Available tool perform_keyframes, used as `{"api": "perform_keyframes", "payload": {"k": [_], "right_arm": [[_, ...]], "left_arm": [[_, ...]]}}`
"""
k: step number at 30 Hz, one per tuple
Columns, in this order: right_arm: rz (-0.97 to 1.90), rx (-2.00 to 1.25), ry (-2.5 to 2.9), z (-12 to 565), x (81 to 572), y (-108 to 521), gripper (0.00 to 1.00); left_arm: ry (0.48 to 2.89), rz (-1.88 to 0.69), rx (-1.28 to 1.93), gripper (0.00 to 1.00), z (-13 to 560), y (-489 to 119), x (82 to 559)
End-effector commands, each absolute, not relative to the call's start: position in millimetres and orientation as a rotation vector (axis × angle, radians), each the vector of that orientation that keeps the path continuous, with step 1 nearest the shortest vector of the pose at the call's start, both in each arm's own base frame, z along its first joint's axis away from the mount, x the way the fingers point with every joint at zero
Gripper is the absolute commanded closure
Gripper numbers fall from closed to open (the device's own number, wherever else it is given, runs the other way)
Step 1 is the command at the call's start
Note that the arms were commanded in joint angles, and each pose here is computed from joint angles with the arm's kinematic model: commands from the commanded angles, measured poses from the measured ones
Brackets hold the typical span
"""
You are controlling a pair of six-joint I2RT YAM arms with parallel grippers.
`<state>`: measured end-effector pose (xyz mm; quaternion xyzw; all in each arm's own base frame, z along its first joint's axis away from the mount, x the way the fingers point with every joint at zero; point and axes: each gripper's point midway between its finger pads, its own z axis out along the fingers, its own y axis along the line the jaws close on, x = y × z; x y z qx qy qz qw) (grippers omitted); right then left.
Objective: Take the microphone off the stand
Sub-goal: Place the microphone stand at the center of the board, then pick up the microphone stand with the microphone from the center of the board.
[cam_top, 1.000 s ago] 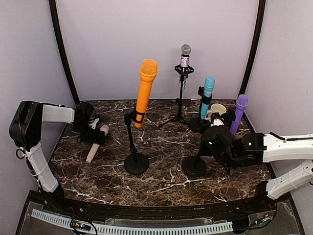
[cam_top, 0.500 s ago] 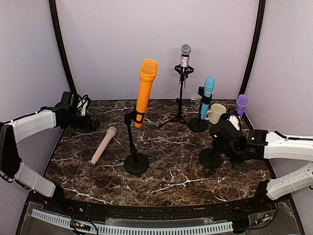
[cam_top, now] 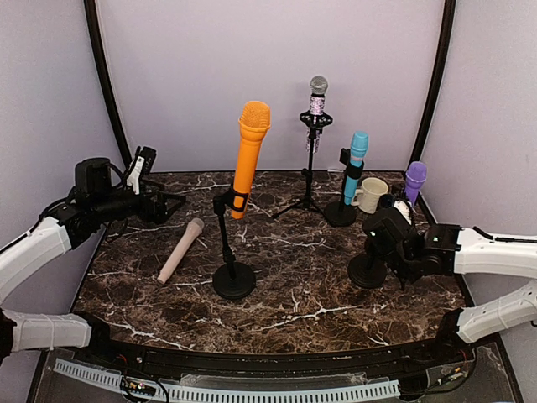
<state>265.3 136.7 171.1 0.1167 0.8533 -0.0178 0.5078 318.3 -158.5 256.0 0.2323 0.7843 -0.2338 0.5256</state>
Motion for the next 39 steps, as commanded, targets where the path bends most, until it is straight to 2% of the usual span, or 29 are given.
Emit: {"api": "perform_keyframes", "payload": {"k": [1,7,14,22,29,30,32,33,35,39], "right_arm": [[-0.029,0.117,2.295,121.1,240.3,142.1,0.6],[0.079,0.028,2.279,148.0,237.9,154.1,0.42],[0.25,-0.021,2.243,181.9,228.4,163.2,0.28],[0.382,-0.057,2.194,222.2,221.1,170.1,0.26],[0.648,-0.231,2.122,239.7,209.4,213.6,0.3],[0.703,-0.254,2.092,246.7,206.7,222.2,0.3],[0.777,-0.305,2.058,254.9,199.3,236.1,0.31],[0.808,-0.331,2.041,258.8,195.5,243.0,0.31],[0.843,-0.372,2.018,264.1,189.0,253.9,0.31],[0.857,-0.403,1.995,267.7,184.9,268.6,0.31]], "left_arm": [[1.656,-0.794,0.783,0.01,288.5,-200.9,273.4],[1.59,-0.938,0.914,0.01,311.9,-218.8,241.9],[1.599,-0.971,0.981,0.01,305.6,-230.9,228.6],[1.588,-0.908,1.083,0.01,285.4,-264.4,225.8],[1.581,-0.814,1.101,0.02,265.5,-282.7,250.8],[1.581,-0.816,1.108,0.06,263.4,-285.2,252.7],[1.56,-0.804,1.111,0.19,265.5,-287.2,255.2],[1.556,-0.79,1.111,0.29,264.0,-286.7,256.3],[1.542,-0.781,1.111,0.4,264.0,-286.4,256.6],[1.526,-0.796,1.11,0.53,263.0,-287.9,253.5]]}}
